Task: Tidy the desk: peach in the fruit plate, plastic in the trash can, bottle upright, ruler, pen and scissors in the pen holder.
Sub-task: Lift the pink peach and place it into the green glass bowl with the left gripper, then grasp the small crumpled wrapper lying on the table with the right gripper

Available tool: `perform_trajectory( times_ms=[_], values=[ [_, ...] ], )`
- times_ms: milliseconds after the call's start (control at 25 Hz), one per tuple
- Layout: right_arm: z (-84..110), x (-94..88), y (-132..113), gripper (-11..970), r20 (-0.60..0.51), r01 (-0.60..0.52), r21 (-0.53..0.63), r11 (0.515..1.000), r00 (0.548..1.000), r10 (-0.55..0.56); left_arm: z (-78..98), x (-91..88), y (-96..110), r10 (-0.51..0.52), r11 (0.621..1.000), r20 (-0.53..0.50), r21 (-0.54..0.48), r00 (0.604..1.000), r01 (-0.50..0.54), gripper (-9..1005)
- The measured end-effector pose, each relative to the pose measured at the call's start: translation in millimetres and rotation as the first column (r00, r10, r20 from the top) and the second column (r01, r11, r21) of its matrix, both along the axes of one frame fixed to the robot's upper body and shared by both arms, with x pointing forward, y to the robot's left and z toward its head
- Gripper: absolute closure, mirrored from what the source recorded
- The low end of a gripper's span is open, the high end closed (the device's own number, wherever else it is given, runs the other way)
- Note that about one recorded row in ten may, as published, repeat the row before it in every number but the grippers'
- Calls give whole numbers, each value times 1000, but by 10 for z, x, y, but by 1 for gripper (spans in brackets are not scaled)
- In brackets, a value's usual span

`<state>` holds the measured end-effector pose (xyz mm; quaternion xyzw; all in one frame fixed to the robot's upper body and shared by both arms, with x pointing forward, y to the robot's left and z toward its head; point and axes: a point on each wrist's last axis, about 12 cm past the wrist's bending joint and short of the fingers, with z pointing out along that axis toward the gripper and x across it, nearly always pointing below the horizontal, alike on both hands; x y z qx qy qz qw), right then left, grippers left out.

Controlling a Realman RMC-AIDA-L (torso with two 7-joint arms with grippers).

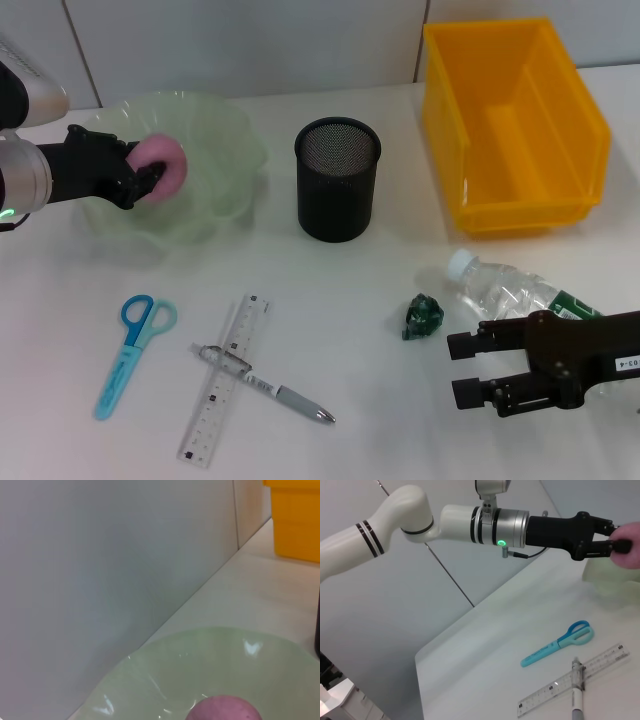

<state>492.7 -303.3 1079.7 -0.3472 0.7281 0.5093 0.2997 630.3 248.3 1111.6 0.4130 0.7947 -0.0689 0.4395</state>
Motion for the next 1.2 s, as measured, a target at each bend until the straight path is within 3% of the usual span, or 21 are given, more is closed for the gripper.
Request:
perform_trajectory(
  times_ms=[400, 600, 720, 800, 920, 960, 1200],
  values=[
    [-1, -1, 1, 201, 0, -4, -3, 1000, 1000, 4, -19, -14, -28, -9, 1000, -14, -9, 1000, 9, 553],
    [1, 0, -3, 201, 1, -1, -2, 1000, 1000, 1, -16, -12, -29, -9, 1000, -13, -10, 1000, 9, 323],
    [2, 1, -5, 201, 2, 0, -1, 1000, 1000, 0, -7, -16, -31, -11, 1000, -13, -18, 1000, 10, 241],
    [3, 2, -6, 200, 3, 1, 0, 1000, 1000, -1, 22, -49, -56, -36, 997, -35, -70, 999, 34, 187],
    [3, 2, -7, 200, 4, 2, 0, 1000, 1000, -2, 59, -75, -58, -59, 992, -53, -115, 997, 53, 187],
    [4, 3, -7, 200, 4, 2, 0, 1000, 1000, -2, 151, -118, -42, -103, 977, -76, -195, 992, 86, 187],
    [11, 9, -16, 200, 8, 4, -3, 1000, 1000, -4, 390, -299, 38, -235, 906, -119, -385, 965, 174, 188]
  ],
)
